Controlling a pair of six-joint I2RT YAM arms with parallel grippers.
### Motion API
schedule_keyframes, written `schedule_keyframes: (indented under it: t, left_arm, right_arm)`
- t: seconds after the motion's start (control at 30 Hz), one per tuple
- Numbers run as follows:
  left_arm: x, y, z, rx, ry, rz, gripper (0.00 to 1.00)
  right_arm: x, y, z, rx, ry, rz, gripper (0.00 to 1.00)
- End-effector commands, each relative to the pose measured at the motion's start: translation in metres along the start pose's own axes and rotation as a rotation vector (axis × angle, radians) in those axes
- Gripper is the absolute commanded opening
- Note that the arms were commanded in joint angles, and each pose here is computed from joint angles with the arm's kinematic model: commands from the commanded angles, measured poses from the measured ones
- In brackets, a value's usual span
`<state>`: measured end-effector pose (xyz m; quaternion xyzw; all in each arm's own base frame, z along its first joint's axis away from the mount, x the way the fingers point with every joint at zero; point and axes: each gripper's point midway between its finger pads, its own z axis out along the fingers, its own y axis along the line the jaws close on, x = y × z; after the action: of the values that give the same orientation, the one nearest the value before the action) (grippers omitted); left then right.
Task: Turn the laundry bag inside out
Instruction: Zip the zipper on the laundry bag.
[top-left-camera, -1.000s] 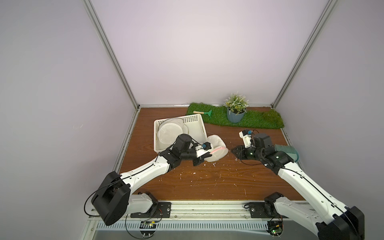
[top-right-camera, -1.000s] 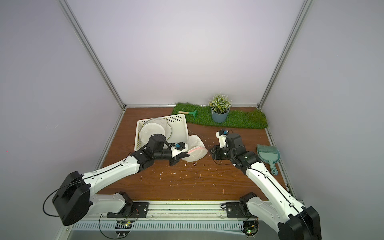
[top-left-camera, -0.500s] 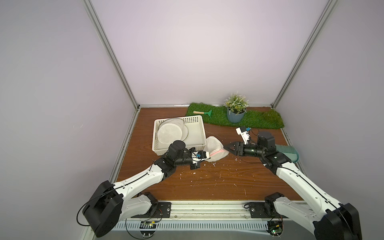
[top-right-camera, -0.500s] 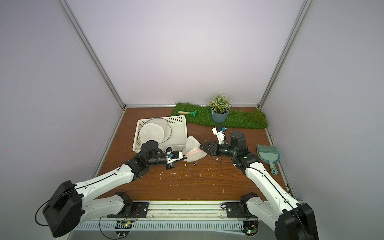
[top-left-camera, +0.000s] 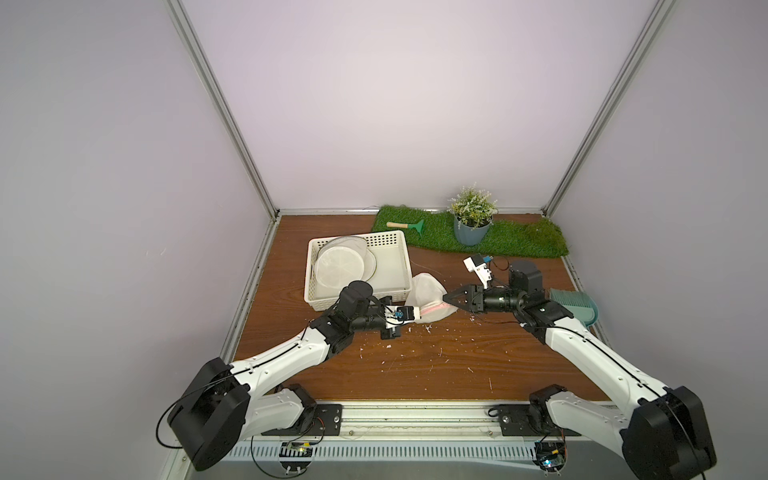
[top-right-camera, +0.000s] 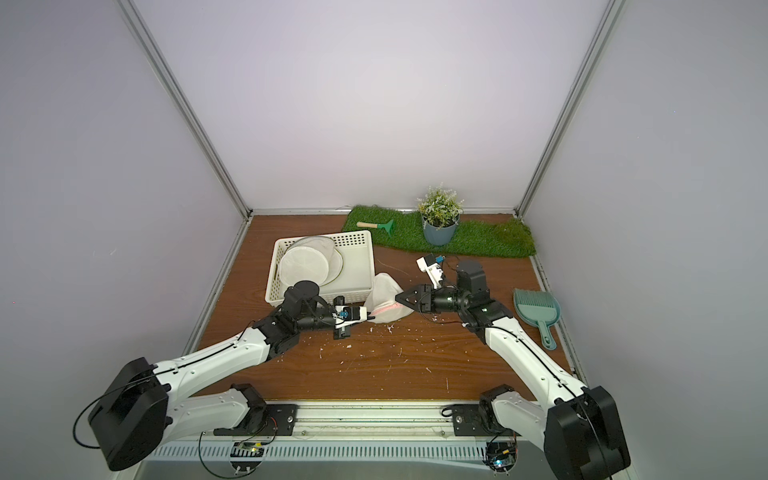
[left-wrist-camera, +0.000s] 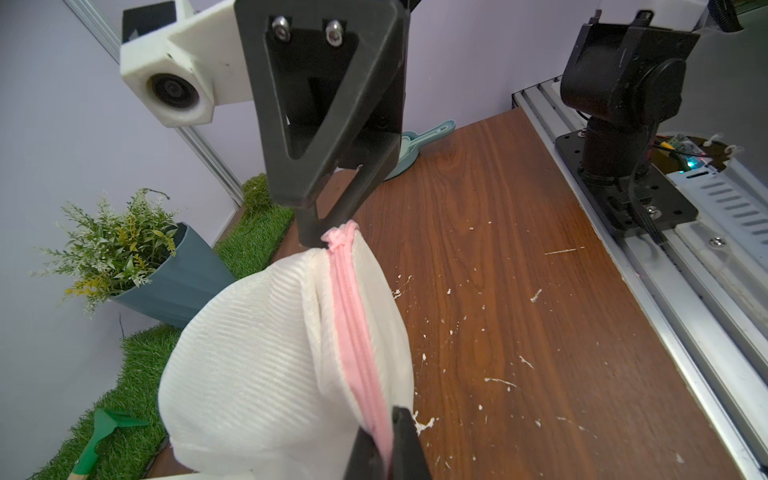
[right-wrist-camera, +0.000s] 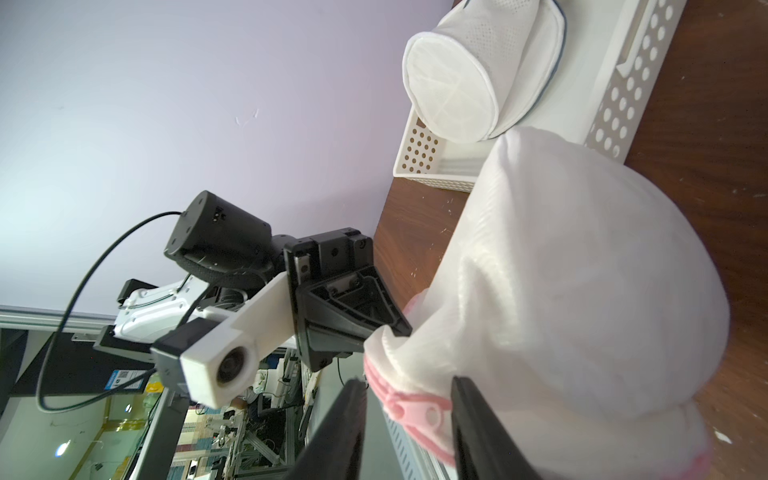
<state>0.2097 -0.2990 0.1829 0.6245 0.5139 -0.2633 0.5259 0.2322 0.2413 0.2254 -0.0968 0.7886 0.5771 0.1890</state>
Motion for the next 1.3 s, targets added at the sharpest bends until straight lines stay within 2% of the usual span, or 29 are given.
schedule_keyframes:
  t: [0.0,0.27,0.43,0.5,0.83,1.27]
  left_arm:
    - [-0.01,0.009,0.001,-0.015,-0.012,0.012,0.0]
    - [-0.01,0.011,0.001,-0.018,-0.005,0.0,0.0]
    - [-0.01,0.011,0.001,-0.018,-0.003,0.002,0.0]
    - [-0.01,0.012,0.001,-0.02,-0.002,0.001,0.0]
    - [-0.005,0.015,0.006,-0.014,0.027,-0.021,0.0]
    - [-0.003,0.015,0.006,-0.012,0.042,-0.025,0.0]
  right_arm:
    - [0.008,0.01,0.0,-0.056,0.032,-0.02,0.38]
    - [0.014,0.006,0.0,-0.045,0.044,-0.009,0.35]
    - [0.02,-0.007,0.002,-0.001,0.062,0.012,0.44]
    - [0.022,-0.008,0.002,-0.004,0.067,0.015,0.44]
    - [0.023,0.003,0.001,-0.047,0.074,0.003,0.32]
    - [0.023,0.0,0.0,-0.033,0.067,0.006,0.16]
